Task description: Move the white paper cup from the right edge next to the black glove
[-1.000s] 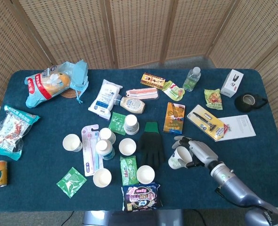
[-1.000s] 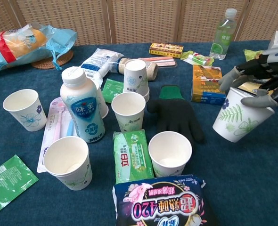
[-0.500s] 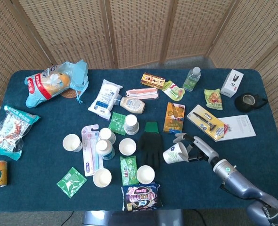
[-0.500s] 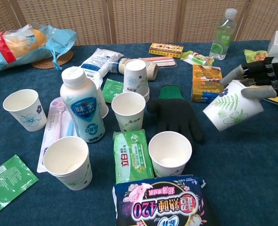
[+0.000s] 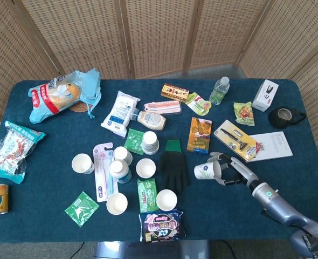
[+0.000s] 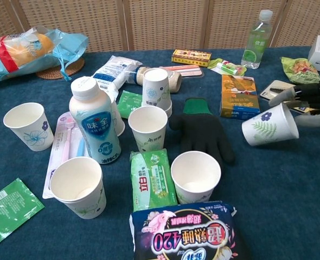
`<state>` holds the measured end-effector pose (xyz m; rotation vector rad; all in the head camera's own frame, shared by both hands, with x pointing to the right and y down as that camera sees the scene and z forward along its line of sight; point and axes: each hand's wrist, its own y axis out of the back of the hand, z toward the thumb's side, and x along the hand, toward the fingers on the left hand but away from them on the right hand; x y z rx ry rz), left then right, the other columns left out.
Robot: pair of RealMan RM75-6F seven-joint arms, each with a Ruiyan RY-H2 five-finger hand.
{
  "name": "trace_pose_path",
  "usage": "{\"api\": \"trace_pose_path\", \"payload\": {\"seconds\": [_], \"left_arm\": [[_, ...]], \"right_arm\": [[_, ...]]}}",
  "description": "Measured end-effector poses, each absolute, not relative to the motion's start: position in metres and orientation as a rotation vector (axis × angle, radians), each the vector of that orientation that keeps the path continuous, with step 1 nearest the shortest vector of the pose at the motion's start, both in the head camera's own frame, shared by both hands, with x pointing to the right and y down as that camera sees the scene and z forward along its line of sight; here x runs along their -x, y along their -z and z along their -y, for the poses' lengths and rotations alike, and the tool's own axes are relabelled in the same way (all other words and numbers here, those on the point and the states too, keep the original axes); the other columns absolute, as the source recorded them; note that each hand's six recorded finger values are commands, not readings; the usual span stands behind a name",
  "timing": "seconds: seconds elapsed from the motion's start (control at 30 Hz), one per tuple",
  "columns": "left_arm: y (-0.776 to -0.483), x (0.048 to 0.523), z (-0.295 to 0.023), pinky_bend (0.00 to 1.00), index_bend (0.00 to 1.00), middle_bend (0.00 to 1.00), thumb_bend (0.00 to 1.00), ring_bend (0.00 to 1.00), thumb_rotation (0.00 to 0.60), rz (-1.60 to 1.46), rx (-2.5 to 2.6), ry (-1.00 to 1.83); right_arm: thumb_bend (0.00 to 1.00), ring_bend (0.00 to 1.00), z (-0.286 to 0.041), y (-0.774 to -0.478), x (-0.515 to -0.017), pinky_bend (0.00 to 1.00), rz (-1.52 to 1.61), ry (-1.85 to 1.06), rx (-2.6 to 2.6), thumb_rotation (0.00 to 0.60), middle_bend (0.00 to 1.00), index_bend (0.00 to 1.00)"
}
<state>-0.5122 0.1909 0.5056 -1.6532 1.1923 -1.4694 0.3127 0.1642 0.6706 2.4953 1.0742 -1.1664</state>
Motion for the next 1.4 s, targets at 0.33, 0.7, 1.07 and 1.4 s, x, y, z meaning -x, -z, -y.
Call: {"api": "trace_pose_path", "payload": {"seconds": [0.33, 0.7, 1.07, 1.4], "left_arm": [[-0.504, 0.510, -0.191, 0.02, 0.00, 0.06, 0.42, 0.06, 0.600, -1.194, 1.659, 1.450], [-0.505, 0.509, -0.192, 0.02, 0.00, 0.06, 0.42, 0.06, 0.600, -1.191, 1.669, 1.441], [-0.503, 0.509, -0.190, 0.02, 0.00, 0.06, 0.42, 0.06, 0.600, -1.189, 1.670, 1.433], [-0.505, 0.508, -0.189, 0.02, 0.00, 0.06, 0.42, 0.06, 0.600, -1.190, 1.681, 1.424]], "right_arm": [[0.42, 0.00, -0.158, -0.655, -0.326, 0.00, -1.109, 1.238, -2.608, 0.600, 0.00, 0.00], [0.42, 0.00, -0.154, -0.635, -0.331, 0.00, -1.128, 1.553, -2.784, 0.600, 0.00, 0.00], [0.41, 0.00, -0.161, -0.627, -0.312, 0.00, -1.046, 2.222, -2.918, 0.600, 0.00, 0.00], [0.40, 0.00, -0.184, -0.621, -0.284, 0.00, -0.905, 2.575, -2.777, 0.600, 0.00, 0.00]]}}
